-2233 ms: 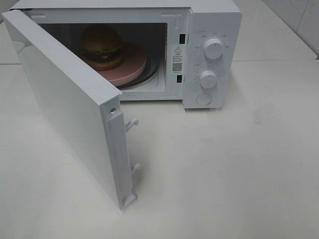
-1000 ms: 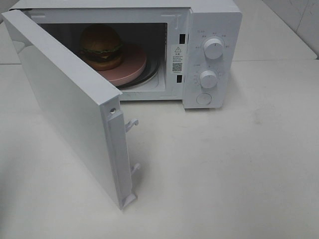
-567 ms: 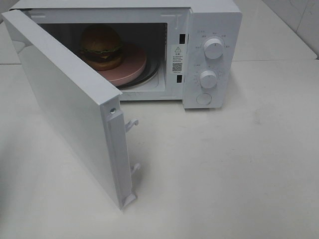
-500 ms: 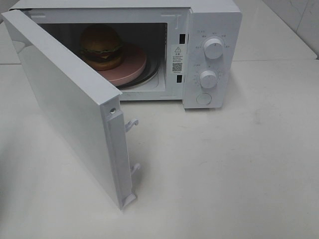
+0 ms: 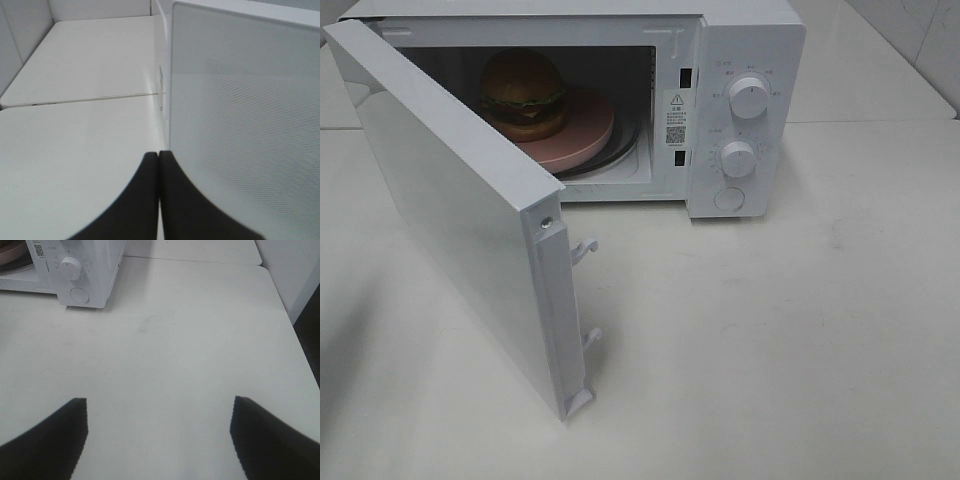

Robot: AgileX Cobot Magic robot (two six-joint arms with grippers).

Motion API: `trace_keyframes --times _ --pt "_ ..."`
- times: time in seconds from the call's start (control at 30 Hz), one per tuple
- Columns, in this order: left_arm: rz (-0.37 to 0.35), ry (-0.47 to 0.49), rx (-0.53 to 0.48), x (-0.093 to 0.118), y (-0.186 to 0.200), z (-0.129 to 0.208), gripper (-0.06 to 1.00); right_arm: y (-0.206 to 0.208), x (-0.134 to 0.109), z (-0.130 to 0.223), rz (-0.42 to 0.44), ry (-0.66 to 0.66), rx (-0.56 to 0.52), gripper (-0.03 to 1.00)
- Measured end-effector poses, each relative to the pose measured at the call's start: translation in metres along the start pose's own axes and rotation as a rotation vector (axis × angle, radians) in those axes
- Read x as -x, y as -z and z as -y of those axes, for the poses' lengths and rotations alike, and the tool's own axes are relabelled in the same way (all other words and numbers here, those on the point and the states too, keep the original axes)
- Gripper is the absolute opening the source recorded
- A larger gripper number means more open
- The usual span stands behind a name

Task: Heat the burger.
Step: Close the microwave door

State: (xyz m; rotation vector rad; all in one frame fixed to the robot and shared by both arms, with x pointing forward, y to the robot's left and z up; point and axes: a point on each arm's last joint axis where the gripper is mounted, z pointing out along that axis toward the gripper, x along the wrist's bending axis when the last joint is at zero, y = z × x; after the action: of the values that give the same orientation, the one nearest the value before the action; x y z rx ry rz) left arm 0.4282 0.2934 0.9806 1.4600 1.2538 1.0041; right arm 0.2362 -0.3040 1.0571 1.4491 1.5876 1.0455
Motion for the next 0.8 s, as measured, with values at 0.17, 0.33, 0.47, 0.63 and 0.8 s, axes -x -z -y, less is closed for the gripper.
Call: trace_keyframes --times 0.17,0.33,0.47,0.63,0.8 --pt "0.093 -0.022 0.026 0.007 -0.007 0.003 0.0 0.0 0.0 0.0 0.0 0.0 0.0 0.76" --pt "0.171 -0.005 0.053 0.013 -0.016 0.008 0.0 0.0 0.0 0.0 0.0 0.0 0.0 0.76" --pt "0.25 -0.006 0.012 0.027 -0.028 0.017 0.0 0.0 0.0 0.0 0.0 0.0 0.0 0.76" --pt "0.315 -0.018 -0.003 0.045 -0.038 0.021 0.0 0.0 0.0 0.0 0.0 0.0 0.0 0.76" --pt "0.364 -0.011 -0.007 0.063 -0.047 0.021 0.0 0.0 0.0 0.0 0.0 0.0 0.0 0.76"
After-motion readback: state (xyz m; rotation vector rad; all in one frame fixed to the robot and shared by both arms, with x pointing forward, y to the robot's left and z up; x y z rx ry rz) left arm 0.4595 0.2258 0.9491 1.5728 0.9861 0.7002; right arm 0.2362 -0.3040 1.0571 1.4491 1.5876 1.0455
